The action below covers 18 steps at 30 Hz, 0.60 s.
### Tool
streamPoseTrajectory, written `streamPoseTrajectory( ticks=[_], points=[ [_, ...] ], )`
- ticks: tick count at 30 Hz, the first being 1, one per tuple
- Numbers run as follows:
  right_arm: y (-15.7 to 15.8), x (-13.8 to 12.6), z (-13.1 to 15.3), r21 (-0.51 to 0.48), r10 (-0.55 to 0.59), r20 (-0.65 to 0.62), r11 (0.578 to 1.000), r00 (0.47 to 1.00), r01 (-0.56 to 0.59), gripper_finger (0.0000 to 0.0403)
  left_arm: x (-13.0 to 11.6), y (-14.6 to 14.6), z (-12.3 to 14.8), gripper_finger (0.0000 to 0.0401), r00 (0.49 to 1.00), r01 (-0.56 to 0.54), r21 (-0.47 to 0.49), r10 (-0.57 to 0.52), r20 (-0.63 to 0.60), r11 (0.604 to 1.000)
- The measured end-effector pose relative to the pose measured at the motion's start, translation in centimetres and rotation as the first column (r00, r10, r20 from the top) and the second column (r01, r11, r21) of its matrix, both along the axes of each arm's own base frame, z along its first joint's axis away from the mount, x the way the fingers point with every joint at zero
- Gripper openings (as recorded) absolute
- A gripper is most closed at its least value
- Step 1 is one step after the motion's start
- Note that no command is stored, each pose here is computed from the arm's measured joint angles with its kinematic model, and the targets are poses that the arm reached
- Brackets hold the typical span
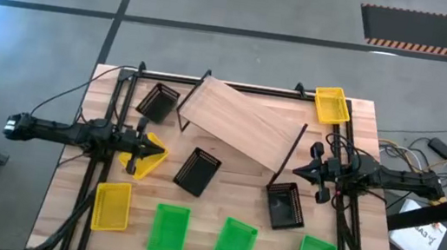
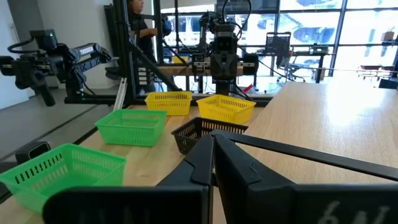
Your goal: Stack baskets on shelf by color
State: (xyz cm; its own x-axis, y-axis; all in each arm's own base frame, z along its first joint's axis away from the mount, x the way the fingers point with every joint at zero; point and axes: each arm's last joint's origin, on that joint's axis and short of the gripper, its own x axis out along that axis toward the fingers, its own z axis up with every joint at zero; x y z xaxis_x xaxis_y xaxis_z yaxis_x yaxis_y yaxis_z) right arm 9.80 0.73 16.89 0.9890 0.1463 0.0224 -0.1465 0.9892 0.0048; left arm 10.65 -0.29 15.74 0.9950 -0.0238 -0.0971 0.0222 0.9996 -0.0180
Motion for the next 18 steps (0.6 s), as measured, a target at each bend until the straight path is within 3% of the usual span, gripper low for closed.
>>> streamPoseTrajectory(
  ticks=[10,13,16,18],
  points=[
    [0.0,0.0,0.3,0.011,0.000,0.028,1.000,1.000,0.000,0.0009,0.0,0.0,0.0,0.0000,1.000,0.000,0.000,0.000,0.000,1.000],
    [0.0,-0.1,0.8,0.188,0.008,0.061,0.982,0.998,-0.020,0.0009,0.0,0.0,0.0,0.0000,1.000,0.000,0.000,0.000,0.000,1.000],
    [0.0,-0.3,2.0,0.467,0.025,0.141,0.880,0.990,-0.089,0.0009,0.0,0.0,0.0,0.0000,1.000,0.000,0.000,0.000,0.000,1.000],
    [-0.1,-0.4,2.7,0.648,0.026,0.189,0.748,0.982,-0.144,0.0009,0.0,0.0,0.0,0.0000,1.000,0.000,0.000,0.000,0.000,1.000]
  ],
)
